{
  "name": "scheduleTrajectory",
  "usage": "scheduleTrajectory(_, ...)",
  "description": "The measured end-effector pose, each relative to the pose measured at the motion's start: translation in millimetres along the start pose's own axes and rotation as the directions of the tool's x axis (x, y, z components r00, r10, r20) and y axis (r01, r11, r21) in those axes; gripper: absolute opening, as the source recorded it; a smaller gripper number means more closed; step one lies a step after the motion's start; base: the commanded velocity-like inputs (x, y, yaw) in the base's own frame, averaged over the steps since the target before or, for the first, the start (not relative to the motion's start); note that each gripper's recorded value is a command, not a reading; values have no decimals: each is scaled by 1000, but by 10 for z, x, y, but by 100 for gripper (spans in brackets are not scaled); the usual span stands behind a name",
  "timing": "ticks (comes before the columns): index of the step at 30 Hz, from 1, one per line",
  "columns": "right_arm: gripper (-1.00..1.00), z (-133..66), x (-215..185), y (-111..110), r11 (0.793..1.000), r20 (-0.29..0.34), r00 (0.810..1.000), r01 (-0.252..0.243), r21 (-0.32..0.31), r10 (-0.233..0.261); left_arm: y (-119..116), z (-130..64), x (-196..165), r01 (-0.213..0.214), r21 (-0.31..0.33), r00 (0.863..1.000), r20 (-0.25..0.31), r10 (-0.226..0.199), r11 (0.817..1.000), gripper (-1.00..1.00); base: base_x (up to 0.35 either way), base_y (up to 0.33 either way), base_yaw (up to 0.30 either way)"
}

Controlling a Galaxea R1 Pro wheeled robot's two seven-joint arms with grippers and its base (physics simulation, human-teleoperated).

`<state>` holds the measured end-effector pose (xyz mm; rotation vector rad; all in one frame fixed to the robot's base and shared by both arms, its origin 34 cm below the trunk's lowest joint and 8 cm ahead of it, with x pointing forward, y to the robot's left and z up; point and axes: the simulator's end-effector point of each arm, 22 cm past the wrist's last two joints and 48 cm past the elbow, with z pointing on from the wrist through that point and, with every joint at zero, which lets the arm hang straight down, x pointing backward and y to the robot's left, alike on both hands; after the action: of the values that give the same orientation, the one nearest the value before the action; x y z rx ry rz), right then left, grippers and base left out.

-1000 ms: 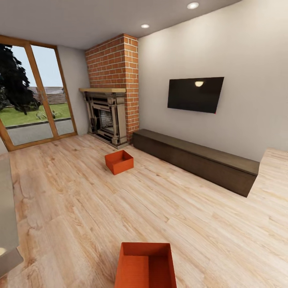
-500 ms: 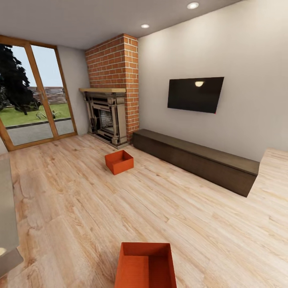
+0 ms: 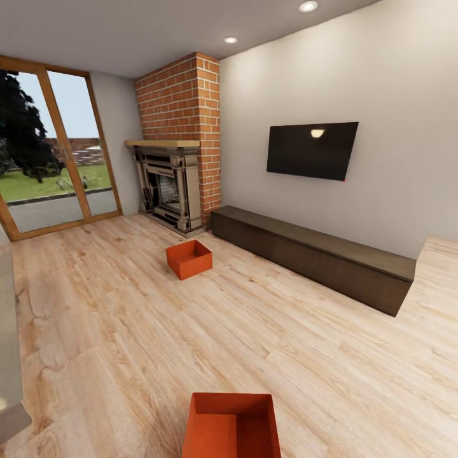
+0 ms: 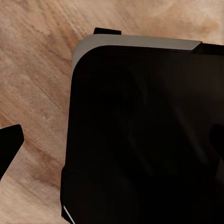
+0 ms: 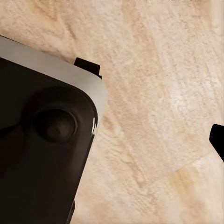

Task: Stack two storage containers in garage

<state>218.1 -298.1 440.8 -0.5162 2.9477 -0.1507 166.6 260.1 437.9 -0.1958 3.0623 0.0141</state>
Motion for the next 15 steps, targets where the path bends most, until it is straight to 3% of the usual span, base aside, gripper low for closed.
scheduleTrajectory(15, 100, 0, 6, -15, 1000, -1, 1000, 1, 1, -1, 0, 0, -1, 1, 0, 1000, 1, -1, 1000, 100, 0, 0, 0)
